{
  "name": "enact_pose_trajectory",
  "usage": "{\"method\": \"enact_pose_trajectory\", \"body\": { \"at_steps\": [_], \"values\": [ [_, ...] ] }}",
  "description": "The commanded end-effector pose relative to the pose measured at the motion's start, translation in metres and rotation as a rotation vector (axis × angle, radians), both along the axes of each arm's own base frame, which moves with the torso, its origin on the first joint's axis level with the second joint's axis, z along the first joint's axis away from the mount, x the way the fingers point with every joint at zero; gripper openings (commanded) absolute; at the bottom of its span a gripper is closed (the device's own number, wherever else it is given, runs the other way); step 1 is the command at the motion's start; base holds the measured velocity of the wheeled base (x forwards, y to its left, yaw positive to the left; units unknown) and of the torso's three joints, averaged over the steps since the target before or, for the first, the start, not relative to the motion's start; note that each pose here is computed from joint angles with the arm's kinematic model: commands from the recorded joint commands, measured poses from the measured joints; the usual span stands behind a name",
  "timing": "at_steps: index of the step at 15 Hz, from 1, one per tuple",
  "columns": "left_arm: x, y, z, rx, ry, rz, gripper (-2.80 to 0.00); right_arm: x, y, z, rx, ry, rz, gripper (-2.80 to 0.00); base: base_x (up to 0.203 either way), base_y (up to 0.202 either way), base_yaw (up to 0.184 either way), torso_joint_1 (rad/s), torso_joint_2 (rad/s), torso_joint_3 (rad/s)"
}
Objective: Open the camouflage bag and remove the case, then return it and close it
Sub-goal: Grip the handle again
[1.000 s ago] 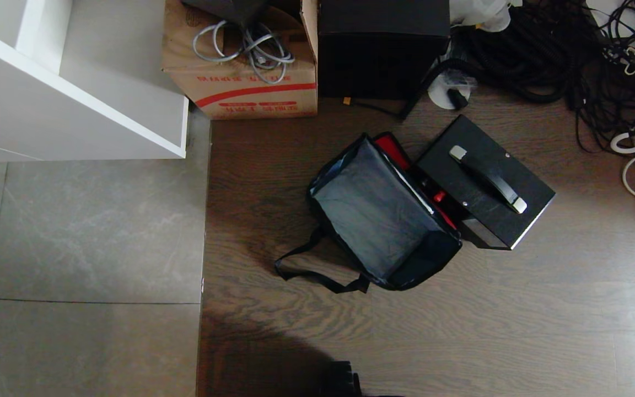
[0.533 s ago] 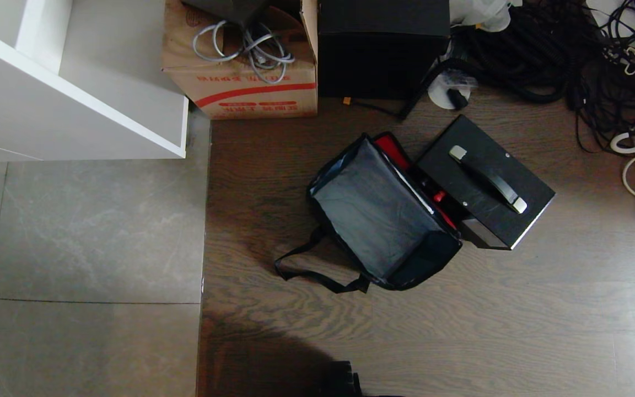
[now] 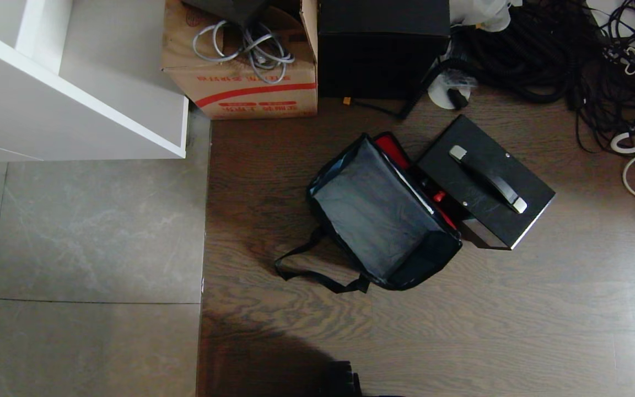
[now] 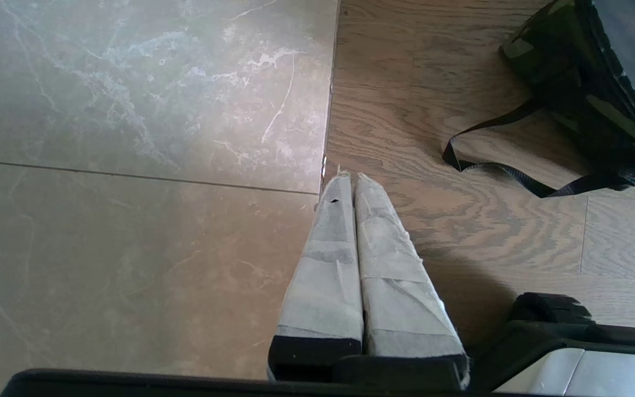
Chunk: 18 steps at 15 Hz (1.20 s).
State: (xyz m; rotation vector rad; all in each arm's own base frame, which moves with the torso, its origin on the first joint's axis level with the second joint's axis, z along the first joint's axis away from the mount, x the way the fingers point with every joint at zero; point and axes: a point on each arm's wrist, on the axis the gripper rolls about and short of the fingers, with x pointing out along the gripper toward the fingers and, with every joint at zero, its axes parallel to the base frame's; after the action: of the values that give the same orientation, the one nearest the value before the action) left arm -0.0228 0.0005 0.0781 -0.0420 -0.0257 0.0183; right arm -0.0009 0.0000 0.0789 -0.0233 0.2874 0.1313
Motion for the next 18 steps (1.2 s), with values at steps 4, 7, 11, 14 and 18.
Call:
{"method": "enact_pose_trajectory", "body": {
  "at_steps": [4, 7, 11, 14, 18],
  "values": [
    [0.001, 0.000, -0.002, -0.001, 0.007, 0.001, -2.80, 0.000, 0.000, 0.000, -0.034, -0.011, 0.052, -2.80, 0.000, 0.000, 0.000, 0.000, 0.00, 0.000],
    [0.001, 0.000, -0.002, -0.001, 0.007, -0.001, -2.80, 0.001, 0.000, 0.000, -0.035, -0.003, -0.039, -2.80, 0.000, 0.000, 0.000, 0.000, 0.00, 0.000],
    [0.001, 0.000, -0.002, 0.000, 0.007, -0.001, -2.80, -0.005, 0.000, 0.000, -0.032, -0.073, -0.090, -2.80, 0.000, 0.000, 0.000, 0.000, 0.00, 0.000],
    [0.001, 0.000, -0.002, 0.000, 0.007, 0.000, -2.80, -0.017, 0.000, -0.002, -0.019, -0.231, -0.097, -2.80, 0.000, 0.000, 0.000, 0.000, 0.00, 0.000],
    [0.001, 0.000, -0.002, -0.001, 0.007, -0.001, -2.80, -0.022, 0.000, -0.003, 0.016, -0.289, -0.108, -2.80, 0.000, 0.000, 0.000, 0.000, 0.00, 0.000]
  ]
}}
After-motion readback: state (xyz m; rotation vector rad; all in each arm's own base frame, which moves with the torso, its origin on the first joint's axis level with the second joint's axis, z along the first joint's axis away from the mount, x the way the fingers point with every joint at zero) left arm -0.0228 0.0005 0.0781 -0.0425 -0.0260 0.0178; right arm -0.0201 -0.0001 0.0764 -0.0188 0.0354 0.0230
